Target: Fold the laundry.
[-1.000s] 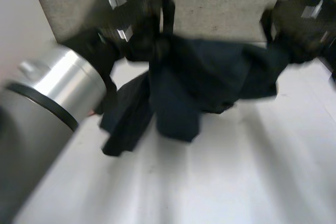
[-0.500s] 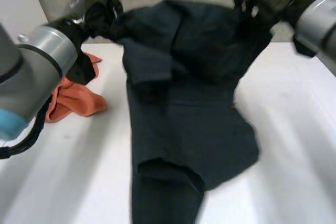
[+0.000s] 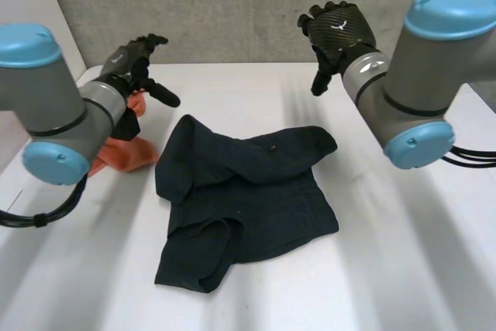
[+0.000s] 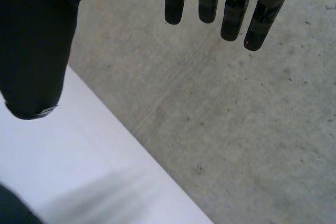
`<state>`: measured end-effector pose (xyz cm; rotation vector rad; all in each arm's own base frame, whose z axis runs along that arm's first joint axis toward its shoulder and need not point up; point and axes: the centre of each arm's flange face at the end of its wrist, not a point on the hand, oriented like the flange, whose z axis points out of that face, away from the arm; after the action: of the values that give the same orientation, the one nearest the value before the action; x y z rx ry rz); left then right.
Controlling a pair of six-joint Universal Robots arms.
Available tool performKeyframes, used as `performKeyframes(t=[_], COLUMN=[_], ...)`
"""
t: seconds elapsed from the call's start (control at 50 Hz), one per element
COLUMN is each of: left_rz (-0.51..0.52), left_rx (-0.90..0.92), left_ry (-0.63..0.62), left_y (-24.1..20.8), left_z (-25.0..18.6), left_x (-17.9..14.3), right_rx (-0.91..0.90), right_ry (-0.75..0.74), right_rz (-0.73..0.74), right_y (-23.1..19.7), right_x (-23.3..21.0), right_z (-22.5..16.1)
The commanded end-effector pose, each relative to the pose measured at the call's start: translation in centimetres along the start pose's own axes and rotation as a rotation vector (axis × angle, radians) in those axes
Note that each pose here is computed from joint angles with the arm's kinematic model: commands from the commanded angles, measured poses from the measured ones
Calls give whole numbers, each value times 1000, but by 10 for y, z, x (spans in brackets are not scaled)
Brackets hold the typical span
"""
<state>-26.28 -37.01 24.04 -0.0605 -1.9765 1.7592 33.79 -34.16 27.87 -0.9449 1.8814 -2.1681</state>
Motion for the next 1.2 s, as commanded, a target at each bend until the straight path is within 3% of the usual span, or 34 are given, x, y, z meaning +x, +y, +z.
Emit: performKeyframes(t=[0.02, 0.14, 0.3, 0.46, 0.58, 0.74, 1.0, 1.2], left_rz=[136, 343, 589, 630, 643, 661, 831, 812], left_rx=[-30, -164, -301, -403, -363, -318, -292, -270], left_ry=[56, 214, 412, 444, 381, 150, -134, -117], left_y=[-12, 34, 92, 133, 143, 135, 93, 81], left_z=[-69, -138, -202, -203, -182, -146, -99, -113], left_x=[31, 78, 107, 104, 99, 72, -11, -13], right_rx=[-161, -331, -425, -401, -365, -341, -350, -350], right_ry=[-76, -233, -368, -393, -367, -358, -363, -349], right_rz=[-54, -83, -63, -43, -39, -24, -38, -46], right_y=[0, 31, 59, 88, 111, 124, 134, 134], right_x=[0, -22, -43, -63, -71, -77, -83, -83], right_z=[-42, -87, -132, -149, -142, -133, -125, -124])
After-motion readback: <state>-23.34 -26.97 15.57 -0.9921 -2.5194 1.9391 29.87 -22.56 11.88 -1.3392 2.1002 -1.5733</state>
